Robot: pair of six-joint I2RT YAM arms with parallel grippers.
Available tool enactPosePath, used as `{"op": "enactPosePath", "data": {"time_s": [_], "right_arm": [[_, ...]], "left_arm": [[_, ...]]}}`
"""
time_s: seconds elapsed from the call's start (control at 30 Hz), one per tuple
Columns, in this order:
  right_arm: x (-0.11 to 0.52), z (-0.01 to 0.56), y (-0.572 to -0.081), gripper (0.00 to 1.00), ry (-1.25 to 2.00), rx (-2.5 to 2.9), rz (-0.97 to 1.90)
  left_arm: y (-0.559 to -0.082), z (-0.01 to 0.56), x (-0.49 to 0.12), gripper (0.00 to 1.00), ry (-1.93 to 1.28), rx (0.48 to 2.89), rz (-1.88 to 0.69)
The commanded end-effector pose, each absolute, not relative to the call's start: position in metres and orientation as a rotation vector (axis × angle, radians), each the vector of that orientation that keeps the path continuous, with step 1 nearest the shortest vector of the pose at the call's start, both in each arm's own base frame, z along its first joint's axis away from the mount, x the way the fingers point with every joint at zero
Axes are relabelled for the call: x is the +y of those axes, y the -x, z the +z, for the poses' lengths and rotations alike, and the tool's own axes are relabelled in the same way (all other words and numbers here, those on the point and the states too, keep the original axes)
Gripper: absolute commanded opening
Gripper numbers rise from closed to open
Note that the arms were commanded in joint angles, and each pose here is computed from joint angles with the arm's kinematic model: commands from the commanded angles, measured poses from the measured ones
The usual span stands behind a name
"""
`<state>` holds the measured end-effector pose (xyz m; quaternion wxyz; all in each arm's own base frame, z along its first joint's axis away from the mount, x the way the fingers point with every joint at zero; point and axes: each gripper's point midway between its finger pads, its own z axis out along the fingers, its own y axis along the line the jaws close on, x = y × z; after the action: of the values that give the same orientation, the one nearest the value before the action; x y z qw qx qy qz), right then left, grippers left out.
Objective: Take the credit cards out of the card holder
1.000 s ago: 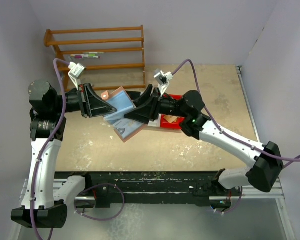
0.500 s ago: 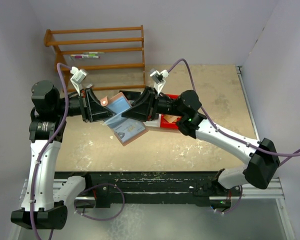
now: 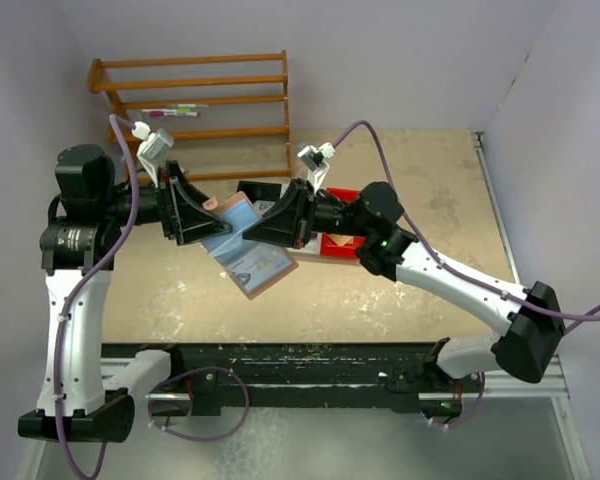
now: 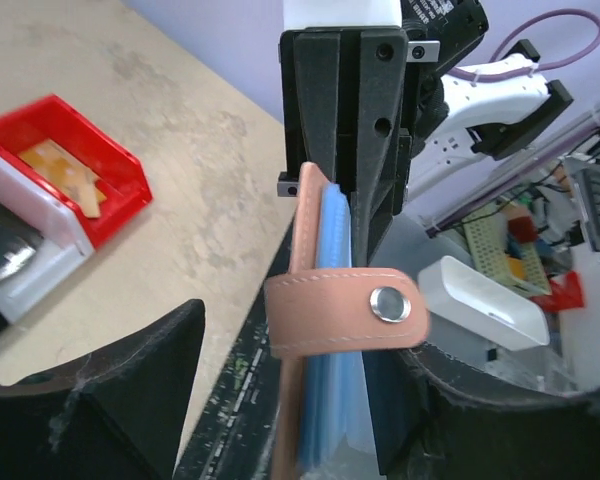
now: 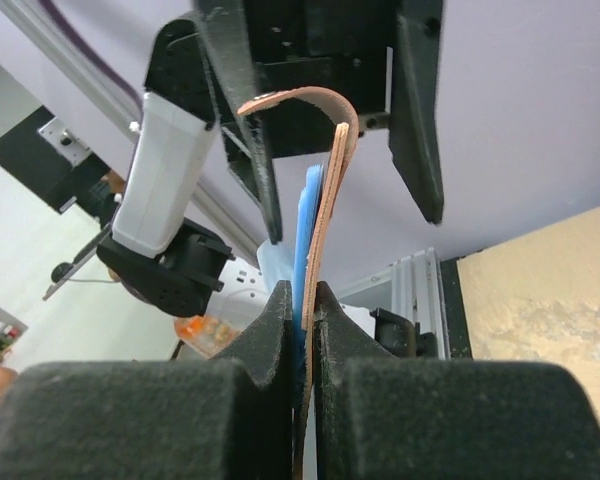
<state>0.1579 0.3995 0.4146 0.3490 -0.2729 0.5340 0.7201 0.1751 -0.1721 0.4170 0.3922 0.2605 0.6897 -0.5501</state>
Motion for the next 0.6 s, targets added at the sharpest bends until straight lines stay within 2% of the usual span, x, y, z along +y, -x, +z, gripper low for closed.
{"op": "enactPosePath", "data": {"time_s": [0.0,0.1,0.2,0.57], "right_arm": [[0.386,0.443,-0.157,0.00,0.679,1.326,1.781],[0.385,0.443,-0.163,0.00,0.636,1.365,1.755],[0.387,0.446,-0.168,0.00,0.592,1.406,1.750],[0.397,0.457,-0.169,0.00,0.525,1.428,1.832]], "left_arm": [[-0.169,0.430,-0.164,0.68,-0.773,1.665,-1.155],[-0.154,0.434,-0.166,0.71,-0.843,1.597,-1.137],[-0.142,0.423,-0.166,0.69,-0.898,1.554,-1.119],[-0.134,0.395,-0.166,0.67,-0.944,1.566,-1.124]]}}
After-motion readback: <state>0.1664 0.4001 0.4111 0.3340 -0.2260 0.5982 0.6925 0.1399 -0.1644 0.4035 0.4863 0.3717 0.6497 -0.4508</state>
